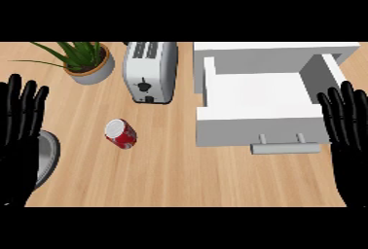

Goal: Pick up the can, place it into the drawer and close the drawer

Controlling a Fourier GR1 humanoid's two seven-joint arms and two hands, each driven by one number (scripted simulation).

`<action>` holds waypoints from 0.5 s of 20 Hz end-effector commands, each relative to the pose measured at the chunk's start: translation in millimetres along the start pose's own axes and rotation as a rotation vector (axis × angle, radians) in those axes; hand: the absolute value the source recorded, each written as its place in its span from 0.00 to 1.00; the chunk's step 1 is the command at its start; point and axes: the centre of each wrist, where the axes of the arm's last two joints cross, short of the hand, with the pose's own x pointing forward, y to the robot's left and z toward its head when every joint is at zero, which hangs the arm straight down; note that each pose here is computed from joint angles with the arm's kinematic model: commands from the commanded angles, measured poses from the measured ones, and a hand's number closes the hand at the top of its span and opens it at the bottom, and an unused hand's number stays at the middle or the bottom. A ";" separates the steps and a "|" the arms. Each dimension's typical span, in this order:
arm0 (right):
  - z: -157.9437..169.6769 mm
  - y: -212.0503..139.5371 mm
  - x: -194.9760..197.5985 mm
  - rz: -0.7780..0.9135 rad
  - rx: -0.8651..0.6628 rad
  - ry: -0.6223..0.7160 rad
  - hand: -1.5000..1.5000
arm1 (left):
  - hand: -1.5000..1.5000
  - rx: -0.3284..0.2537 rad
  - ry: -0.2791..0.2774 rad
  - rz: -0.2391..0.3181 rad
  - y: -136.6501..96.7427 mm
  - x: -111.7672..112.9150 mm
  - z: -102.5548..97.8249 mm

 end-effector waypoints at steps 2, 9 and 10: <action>-2.0 -3.8 10.3 0.014 -0.033 -0.021 0.00 | 0.00 -0.184 -0.037 0.063 -8.4 -4.3 -21.0; 15.8 -11.7 -9.0 0.031 -0.125 0.307 0.00 | 0.00 -0.437 0.319 0.122 -11.1 -34.3 -10.1; 10.4 -10.4 -8.9 0.047 -0.131 0.328 0.00 | 0.00 -0.456 0.349 0.105 -8.6 -37.2 -6.7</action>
